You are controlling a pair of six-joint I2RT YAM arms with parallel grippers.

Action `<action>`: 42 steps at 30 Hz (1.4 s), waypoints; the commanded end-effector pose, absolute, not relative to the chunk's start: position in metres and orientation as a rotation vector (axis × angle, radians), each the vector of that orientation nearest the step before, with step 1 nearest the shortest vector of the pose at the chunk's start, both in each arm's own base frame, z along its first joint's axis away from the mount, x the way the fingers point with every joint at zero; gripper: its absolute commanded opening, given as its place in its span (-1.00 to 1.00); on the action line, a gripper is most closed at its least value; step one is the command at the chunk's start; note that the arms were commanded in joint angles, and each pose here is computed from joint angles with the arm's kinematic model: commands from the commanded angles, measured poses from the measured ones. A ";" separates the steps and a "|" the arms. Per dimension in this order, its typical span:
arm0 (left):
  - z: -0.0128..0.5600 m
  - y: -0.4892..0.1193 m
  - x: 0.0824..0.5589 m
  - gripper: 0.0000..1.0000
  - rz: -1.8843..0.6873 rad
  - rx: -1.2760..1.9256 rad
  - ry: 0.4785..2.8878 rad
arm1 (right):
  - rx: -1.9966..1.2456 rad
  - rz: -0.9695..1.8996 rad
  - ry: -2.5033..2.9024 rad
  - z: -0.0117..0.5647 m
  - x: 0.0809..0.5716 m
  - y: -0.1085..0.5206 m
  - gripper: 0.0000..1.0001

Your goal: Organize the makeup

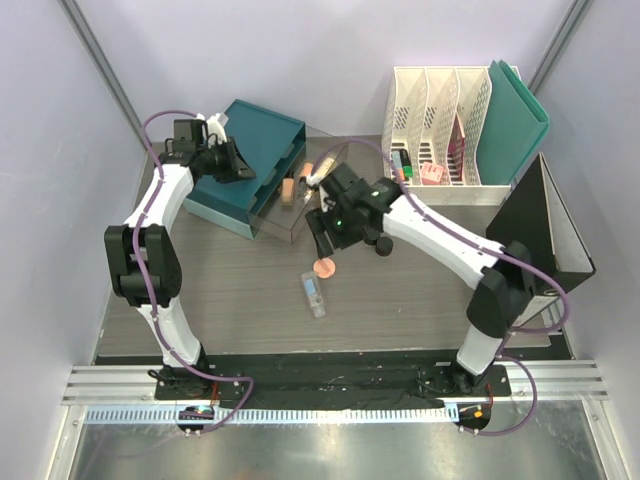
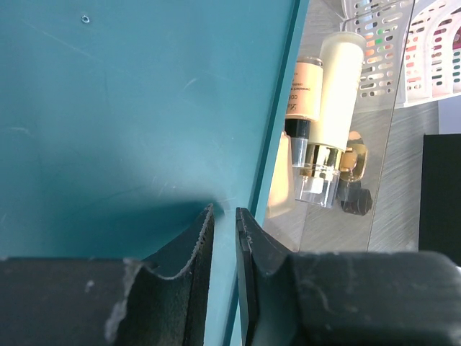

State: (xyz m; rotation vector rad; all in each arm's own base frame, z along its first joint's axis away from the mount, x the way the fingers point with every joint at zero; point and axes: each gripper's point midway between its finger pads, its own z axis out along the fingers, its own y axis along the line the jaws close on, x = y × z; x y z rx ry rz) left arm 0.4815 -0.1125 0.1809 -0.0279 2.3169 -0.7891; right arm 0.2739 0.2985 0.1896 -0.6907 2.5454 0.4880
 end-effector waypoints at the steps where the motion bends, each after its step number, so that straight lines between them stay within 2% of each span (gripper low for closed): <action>1: 0.100 -0.098 0.436 -0.57 -0.703 -0.130 2.627 | -0.803 0.476 2.592 0.156 0.259 0.315 0.35; 9: 0.096 -0.097 0.427 -0.57 -0.697 -0.132 2.643 | -0.869 0.499 2.692 0.101 0.259 0.343 0.38; 17: 0.096 -0.096 0.426 -0.57 -0.687 -0.137 2.640 | -0.957 0.472 2.727 0.077 0.250 0.349 0.34; 25: 0.095 -0.092 0.425 -0.57 -0.659 -0.126 2.650 | -1.041 0.427 2.722 0.068 0.233 0.359 0.24; 32: 0.088 -0.094 0.425 -0.56 -0.671 -0.128 2.672 | -0.924 0.375 2.564 0.089 0.240 0.340 0.23; 36: 0.085 -0.093 0.424 -0.56 -0.662 -0.124 2.678 | -0.935 0.298 2.579 0.068 0.232 0.321 0.21; 42: 0.082 -0.092 0.423 -0.56 -0.665 -0.125 2.684 | -0.978 0.291 2.549 0.055 0.220 0.324 0.21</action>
